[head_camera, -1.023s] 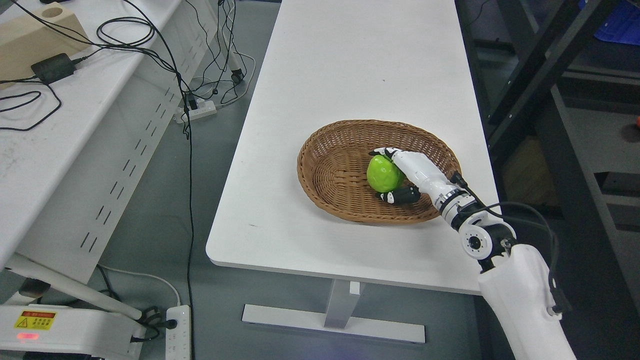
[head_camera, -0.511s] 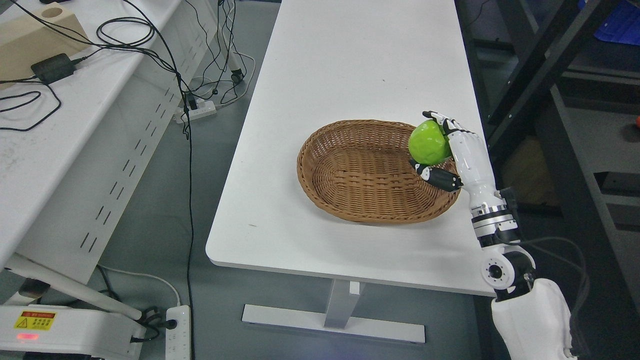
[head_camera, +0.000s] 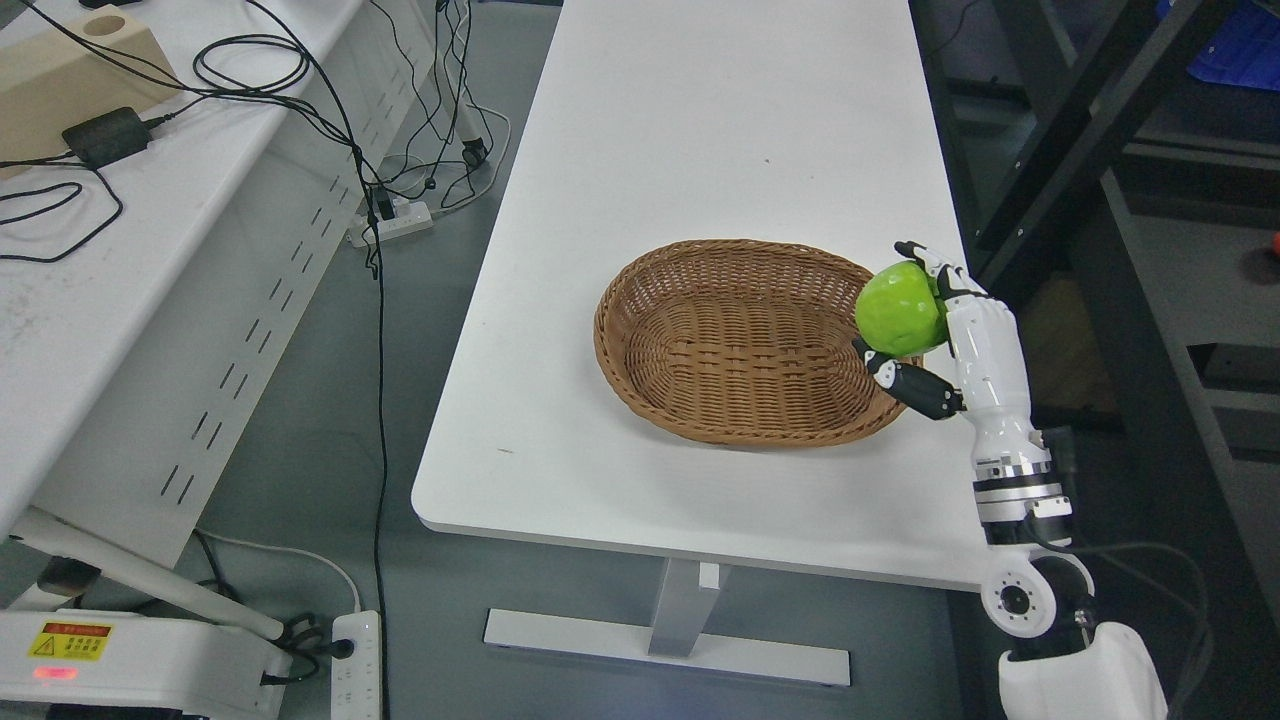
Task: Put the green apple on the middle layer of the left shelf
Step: 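Lift the green apple out of the basket with the right hand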
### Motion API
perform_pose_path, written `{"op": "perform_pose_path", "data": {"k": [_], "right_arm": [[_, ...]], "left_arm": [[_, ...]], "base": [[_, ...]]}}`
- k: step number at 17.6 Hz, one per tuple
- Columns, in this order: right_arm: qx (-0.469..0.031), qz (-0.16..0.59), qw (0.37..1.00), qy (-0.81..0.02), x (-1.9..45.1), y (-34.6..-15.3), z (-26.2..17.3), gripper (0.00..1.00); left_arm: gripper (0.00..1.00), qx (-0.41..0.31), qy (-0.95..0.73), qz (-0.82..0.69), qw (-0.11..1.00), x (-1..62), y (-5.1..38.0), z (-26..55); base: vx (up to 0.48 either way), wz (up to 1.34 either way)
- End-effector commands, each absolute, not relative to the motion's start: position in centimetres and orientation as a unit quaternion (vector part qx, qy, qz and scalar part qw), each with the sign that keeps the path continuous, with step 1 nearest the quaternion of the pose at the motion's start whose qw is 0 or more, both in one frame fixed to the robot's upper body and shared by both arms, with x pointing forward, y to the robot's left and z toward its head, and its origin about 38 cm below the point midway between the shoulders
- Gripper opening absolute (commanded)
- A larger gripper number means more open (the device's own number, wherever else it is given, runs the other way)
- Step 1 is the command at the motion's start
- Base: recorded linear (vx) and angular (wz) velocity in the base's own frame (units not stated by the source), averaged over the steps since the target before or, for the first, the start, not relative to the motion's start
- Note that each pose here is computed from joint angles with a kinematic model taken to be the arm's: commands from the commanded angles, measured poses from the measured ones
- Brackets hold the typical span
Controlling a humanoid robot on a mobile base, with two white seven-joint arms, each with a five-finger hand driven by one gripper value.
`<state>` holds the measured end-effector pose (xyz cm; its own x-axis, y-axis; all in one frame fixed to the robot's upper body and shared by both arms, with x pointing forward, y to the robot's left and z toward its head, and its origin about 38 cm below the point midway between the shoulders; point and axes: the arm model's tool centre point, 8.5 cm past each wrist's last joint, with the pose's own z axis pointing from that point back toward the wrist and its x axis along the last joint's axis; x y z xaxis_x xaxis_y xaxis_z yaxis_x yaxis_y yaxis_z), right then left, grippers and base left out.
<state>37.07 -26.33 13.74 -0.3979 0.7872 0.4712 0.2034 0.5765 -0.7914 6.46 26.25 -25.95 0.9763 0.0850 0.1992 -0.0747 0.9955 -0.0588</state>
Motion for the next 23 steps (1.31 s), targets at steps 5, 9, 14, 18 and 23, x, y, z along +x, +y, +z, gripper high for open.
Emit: {"op": "perform_pose_path", "data": {"k": [5, 9, 14, 18, 23], "right_arm": [[-0.320, 0.291, 0.439, -0.787, 34.7, -26.0, 14.5, 0.00], [-0.311, 0.289, 0.446, -0.788, 34.4, -25.4, 13.9, 0.00], [-0.295, 0.295, 0.454, -0.787, 33.8, -24.5, 13.0, 0.00], [-0.292, 0.290, 0.458, -0.788, 33.7, -24.2, 12.8, 0.00], [-0.290, 0.289, 0.460, -0.787, 33.5, -24.1, 12.6, 0.00]], "left_arm": [[1.00, -0.017, -0.102, 0.040, 0.994, 6.5, 27.4, -25.9], [1.00, -0.017, -0.102, 0.040, 0.994, 6.5, 27.4, -25.9], [1.00, -0.017, -0.102, 0.040, 0.994, 6.5, 27.4, -25.9], [1.00, -0.017, -0.102, 0.040, 0.994, 6.5, 27.4, -25.9], [1.00, -0.017, -0.101, 0.040, 0.994, 6.4, 27.4, -25.9]], "base": [[0.000, 0.00], [0.000, 0.00], [0.000, 0.00], [0.000, 0.00], [0.000, 0.00]]}}
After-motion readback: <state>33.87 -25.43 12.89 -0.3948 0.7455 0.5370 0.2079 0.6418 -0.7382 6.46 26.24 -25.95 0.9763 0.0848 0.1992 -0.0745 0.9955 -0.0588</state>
